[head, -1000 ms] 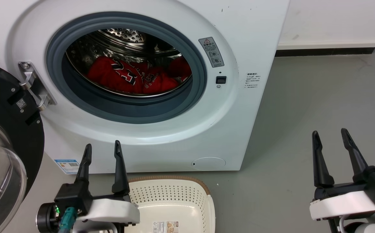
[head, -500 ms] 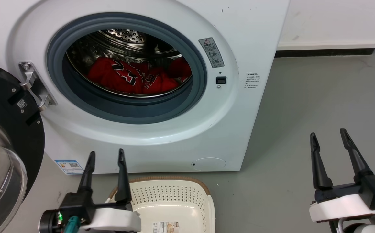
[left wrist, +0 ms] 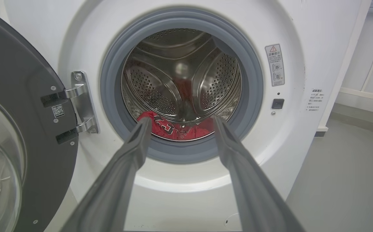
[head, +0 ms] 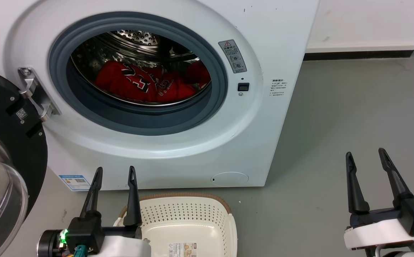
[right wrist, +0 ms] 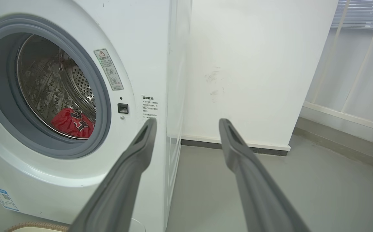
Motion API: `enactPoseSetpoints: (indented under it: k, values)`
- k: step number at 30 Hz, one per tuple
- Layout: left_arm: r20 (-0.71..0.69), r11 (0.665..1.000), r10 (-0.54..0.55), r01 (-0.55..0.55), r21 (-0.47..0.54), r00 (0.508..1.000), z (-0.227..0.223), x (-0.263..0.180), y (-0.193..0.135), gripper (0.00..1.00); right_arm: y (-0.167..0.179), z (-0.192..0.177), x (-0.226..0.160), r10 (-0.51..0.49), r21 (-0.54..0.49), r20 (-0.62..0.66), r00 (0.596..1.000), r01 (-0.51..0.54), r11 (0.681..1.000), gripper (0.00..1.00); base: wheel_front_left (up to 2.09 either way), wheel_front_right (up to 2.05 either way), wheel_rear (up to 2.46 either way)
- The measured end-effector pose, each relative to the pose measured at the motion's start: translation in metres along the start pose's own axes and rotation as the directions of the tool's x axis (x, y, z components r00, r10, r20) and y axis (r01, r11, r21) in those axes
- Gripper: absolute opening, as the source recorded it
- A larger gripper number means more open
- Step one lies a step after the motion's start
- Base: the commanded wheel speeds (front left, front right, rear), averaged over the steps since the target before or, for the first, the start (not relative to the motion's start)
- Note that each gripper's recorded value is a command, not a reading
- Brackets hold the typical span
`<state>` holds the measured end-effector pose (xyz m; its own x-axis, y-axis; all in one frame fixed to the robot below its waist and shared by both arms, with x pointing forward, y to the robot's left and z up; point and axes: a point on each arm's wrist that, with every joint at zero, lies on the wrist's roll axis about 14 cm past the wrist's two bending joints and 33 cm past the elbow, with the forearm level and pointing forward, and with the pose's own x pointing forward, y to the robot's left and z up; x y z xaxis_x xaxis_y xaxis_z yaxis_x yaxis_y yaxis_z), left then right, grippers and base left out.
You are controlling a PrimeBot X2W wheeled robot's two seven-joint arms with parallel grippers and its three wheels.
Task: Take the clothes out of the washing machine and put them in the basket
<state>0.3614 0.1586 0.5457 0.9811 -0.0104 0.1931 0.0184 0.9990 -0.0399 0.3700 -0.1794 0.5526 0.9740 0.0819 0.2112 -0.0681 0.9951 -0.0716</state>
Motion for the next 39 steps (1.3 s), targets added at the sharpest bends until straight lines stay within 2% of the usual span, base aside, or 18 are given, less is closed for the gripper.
enactPoseSetpoints:
  k: [9, 27, 39]
  values:
    - [0.018, 0.998, -0.025, 0.024, 0.053, 1.0, 0.002, 0.0, -0.004, 1.0, 0.002, -0.004, -0.001, 0.012, -0.045, -0.008, 1.0, -0.013, 0.999, 1.0, 0.0, 0.0, 0.0]
    - [0.028, 0.999, -0.02, 0.018, 0.046, 0.999, 0.005, 0.0, 0.0, 1.0, -0.004, -0.006, -0.001, -0.007, -0.033, -0.012, 1.0, 0.006, 0.999, 1.0, 0.0, 0.0, 0.0]
    - [-0.04, 0.997, -0.052, 0.054, 0.053, 0.998, -0.021, 0.012, -0.004, 1.0, -0.007, -0.011, 0.011, -0.012, -0.039, -0.015, 1.0, 0.012, 0.999, 1.0, 0.0, 0.0, 0.0]
